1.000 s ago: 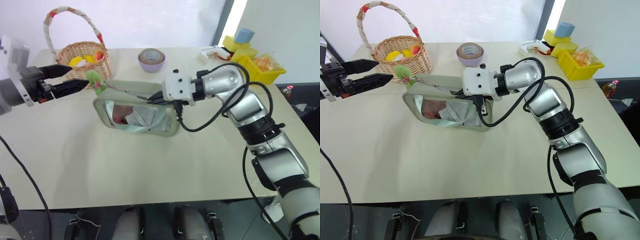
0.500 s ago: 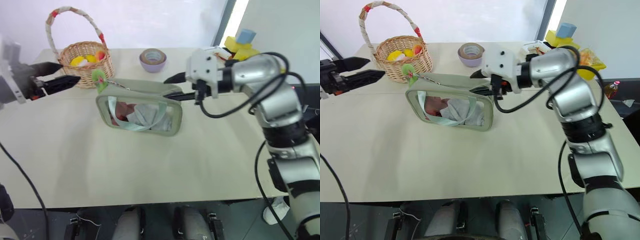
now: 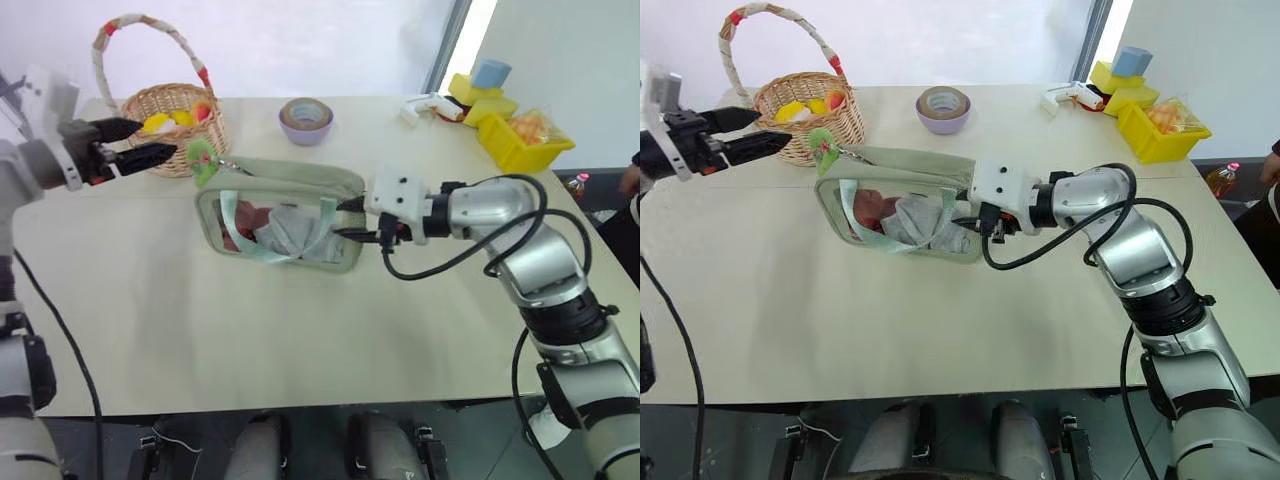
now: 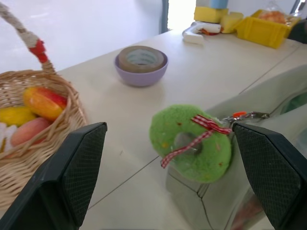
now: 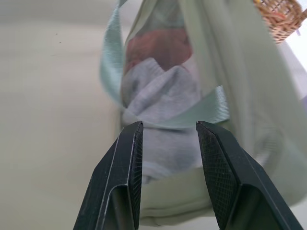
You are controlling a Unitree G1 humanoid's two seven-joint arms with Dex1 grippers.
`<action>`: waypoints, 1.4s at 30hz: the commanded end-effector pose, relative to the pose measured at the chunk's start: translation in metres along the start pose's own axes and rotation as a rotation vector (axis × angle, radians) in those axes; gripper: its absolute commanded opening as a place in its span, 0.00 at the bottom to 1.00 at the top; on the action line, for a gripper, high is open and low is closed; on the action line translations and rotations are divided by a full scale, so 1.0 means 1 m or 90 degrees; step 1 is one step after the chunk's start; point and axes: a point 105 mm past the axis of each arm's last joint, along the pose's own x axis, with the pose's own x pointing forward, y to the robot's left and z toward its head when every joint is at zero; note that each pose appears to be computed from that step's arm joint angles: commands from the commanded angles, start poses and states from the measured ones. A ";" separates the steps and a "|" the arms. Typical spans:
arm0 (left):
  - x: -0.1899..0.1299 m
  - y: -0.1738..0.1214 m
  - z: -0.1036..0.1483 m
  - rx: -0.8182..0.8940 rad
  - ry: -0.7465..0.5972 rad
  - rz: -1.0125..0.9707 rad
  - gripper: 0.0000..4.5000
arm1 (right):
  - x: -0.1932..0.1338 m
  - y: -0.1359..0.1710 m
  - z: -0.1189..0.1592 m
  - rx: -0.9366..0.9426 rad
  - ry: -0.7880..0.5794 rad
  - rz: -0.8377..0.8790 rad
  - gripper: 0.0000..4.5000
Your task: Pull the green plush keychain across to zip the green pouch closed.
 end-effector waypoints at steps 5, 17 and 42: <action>0.008 0.001 0.010 0.032 -0.014 -0.010 1.00 | -0.009 -0.009 0.017 -0.022 -0.028 -0.019 0.01; -0.007 0.010 0.014 0.039 -0.012 0.005 1.00 | -0.036 -0.032 0.047 0.039 -0.078 -0.055 0.41; 0.012 0.007 -0.009 0.032 0.023 -0.037 1.00 | -0.011 -0.004 0.008 -0.006 -0.022 0.019 0.00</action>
